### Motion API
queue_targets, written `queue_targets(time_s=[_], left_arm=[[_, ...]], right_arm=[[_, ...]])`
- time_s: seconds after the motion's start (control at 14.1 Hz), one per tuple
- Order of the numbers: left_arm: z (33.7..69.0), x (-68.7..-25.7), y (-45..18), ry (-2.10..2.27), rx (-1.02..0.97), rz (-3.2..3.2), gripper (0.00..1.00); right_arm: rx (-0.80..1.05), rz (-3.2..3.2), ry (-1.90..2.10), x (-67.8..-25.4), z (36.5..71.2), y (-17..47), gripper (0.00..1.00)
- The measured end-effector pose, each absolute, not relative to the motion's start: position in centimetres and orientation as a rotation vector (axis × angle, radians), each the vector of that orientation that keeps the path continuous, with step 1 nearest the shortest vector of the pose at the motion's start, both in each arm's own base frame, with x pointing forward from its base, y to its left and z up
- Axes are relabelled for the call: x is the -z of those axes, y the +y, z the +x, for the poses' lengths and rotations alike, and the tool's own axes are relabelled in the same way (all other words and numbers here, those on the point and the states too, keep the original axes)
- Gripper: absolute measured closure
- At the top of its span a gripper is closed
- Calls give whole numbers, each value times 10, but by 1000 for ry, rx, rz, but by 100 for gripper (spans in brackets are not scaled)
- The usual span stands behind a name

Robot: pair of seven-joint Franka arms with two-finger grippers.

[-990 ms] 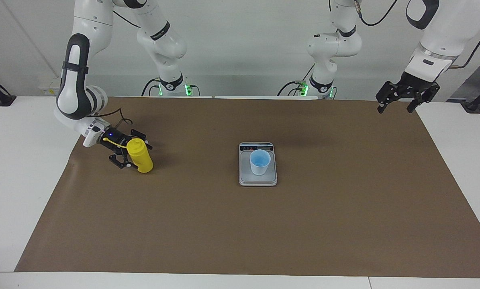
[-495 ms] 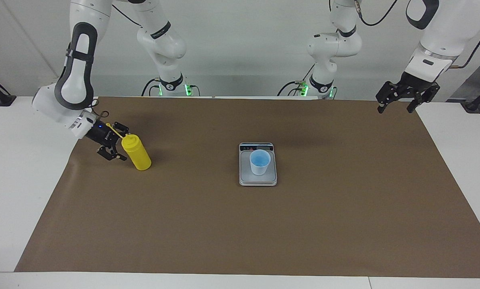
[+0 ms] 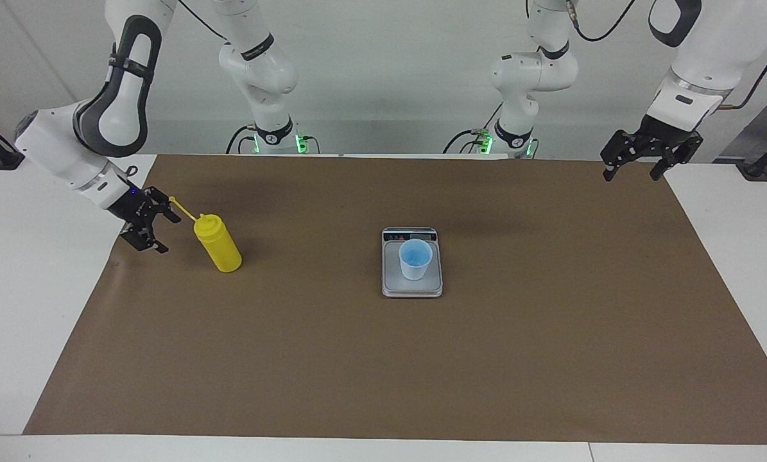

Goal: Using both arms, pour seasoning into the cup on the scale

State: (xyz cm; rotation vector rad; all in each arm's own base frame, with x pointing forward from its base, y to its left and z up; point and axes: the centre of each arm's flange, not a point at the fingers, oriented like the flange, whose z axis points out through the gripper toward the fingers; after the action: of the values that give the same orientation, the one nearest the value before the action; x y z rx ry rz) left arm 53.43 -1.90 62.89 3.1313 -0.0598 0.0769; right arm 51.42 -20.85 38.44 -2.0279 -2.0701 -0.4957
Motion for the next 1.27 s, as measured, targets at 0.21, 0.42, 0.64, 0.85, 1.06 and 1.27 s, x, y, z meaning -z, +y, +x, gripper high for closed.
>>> queue_targets(time_s=[0.21,0.42,0.64,0.85,1.06,1.27], left_arm=[[534,-629,-19,-60,-77,3131,0],[534,-629,-19,-60,-77,3131,0],[534,-629,-19,-60,-77,3131,0],[534,-629,-19,-60,-77,3131,0],[534,-629,-19,-60,-77,3131,0],[534,-629,-19,-59,-77,3131,0]], right_arm=[[433,-2132,-2085,-420,527,-212,0],[306,-2310,-2047,-460,545,-200,0],[214,-2503,-1960,-496,557,-158,0],[174,-2690,-1651,-519,554,-112,0],[83,-2875,-1159,-545,551,-70,0],[27,-3007,-694,-568,552,-7,0]])
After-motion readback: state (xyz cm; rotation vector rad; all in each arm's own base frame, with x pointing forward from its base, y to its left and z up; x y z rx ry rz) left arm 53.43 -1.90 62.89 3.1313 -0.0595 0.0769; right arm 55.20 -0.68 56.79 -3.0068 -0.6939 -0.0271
